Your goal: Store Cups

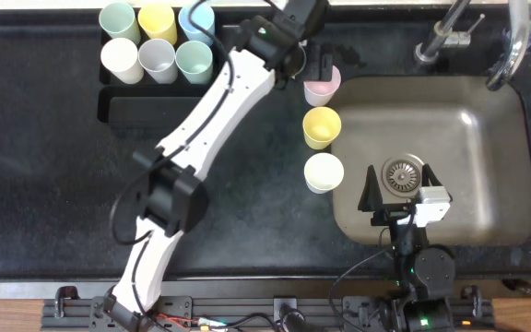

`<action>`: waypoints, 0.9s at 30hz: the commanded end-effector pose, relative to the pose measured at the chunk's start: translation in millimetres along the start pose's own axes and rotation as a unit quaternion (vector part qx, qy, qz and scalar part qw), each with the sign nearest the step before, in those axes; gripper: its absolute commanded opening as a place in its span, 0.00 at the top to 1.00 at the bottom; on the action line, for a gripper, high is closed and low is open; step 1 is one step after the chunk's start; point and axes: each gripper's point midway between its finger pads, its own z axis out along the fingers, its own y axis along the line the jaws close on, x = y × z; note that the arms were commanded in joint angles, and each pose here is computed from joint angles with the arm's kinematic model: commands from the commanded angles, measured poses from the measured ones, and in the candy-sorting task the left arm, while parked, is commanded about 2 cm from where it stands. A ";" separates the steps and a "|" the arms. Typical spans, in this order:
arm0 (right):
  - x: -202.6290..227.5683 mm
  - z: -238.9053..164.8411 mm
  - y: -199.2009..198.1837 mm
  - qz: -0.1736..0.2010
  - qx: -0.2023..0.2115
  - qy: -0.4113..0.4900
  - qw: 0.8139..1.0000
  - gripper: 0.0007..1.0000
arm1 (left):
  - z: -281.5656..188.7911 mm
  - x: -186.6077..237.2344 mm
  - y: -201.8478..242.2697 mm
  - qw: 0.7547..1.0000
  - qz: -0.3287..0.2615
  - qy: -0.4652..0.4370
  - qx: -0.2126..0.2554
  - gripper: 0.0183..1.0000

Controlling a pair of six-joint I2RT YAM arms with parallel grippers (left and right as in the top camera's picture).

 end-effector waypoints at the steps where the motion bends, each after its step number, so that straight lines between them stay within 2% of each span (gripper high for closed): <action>1: 2.5 0.2 -4.0 -0.003 0.009 -0.002 1.000 0.00 | 15.3 7.0 -7.8 1.000 0.000 0.011 0.001 0.01; 4: 2.5 0.2 -3.9 -0.003 0.009 -0.002 1.000 0.00 | 23.8 11.2 -6.0 1.000 0.000 0.019 -0.002 0.02; 8: 2.3 0.1 -3.8 -0.003 0.009 -0.003 1.000 0.00 | 37.6 17.5 -2.7 0.999 0.000 0.031 -0.009 0.08; 9: 2.5 0.2 -4.0 -0.003 0.009 -0.002 1.000 0.00 | 40.9 18.9 -1.4 0.999 -0.004 0.033 -0.013 0.15; 13: 2.5 0.2 -3.8 -0.003 0.009 -0.002 1.000 0.00 | 46.0 19.6 3.0 0.999 -0.012 0.031 -0.026 0.66; 15: 2.5 0.2 -3.9 -0.003 0.009 -0.002 1.000 0.00 | 45.8 18.3 4.3 0.999 -0.011 0.027 -0.030 0.82; 17: 2.3 0.1 -3.9 -0.003 0.009 -0.003 1.000 0.00 | 45.1 17.4 3.9 0.999 -0.012 0.026 -0.029 0.89; 22: 2.3 0.1 -3.9 -0.003 0.009 -0.003 1.000 0.00 | 40.1 12.2 1.5 0.999 -0.021 0.015 -0.026 0.97; 27: 2.5 0.2 -4.0 -0.003 0.009 -0.002 1.000 0.00 | -17.8 -18.5 7.6 0.997 -0.038 -0.051 -0.040 0.98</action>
